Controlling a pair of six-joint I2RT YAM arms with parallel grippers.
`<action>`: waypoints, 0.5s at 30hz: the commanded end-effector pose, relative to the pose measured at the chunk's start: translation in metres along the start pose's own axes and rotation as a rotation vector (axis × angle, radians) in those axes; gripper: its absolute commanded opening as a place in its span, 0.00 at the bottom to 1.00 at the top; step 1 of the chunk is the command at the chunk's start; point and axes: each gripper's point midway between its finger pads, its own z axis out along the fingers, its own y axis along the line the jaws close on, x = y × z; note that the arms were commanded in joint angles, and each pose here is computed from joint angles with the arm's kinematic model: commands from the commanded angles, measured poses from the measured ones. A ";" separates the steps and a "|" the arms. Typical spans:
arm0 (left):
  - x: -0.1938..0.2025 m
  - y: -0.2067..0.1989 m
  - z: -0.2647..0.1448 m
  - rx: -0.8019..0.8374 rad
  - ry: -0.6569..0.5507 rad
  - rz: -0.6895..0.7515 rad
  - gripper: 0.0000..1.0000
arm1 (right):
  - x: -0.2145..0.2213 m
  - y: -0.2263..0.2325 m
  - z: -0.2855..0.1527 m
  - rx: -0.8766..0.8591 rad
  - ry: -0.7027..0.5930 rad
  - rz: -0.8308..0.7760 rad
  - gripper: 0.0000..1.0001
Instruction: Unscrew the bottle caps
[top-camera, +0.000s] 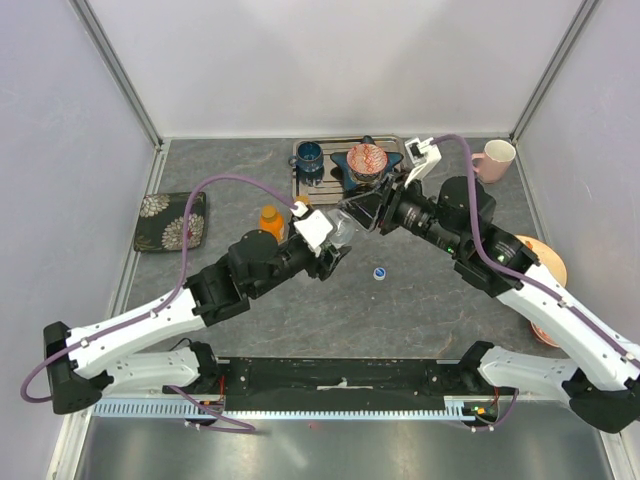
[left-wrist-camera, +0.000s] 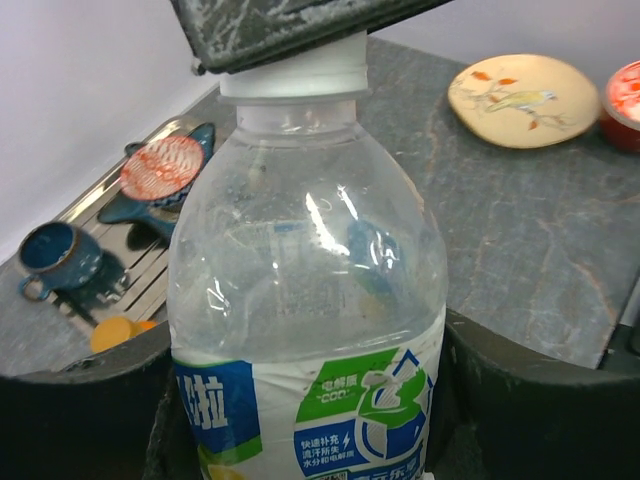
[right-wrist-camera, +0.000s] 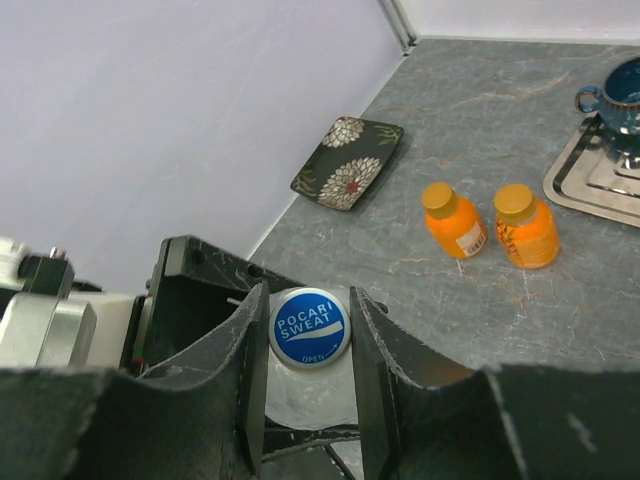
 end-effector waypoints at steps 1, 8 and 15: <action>-0.070 -0.048 -0.028 0.318 -0.220 -0.039 0.51 | -0.009 0.011 -0.013 -0.055 -0.011 -0.125 0.00; -0.098 -0.077 -0.067 0.732 -0.245 -0.176 0.50 | -0.013 0.046 -0.037 -0.235 0.013 -0.254 0.00; -0.109 -0.078 -0.103 1.062 -0.217 -0.311 0.50 | -0.004 0.076 -0.055 -0.435 0.052 -0.347 0.00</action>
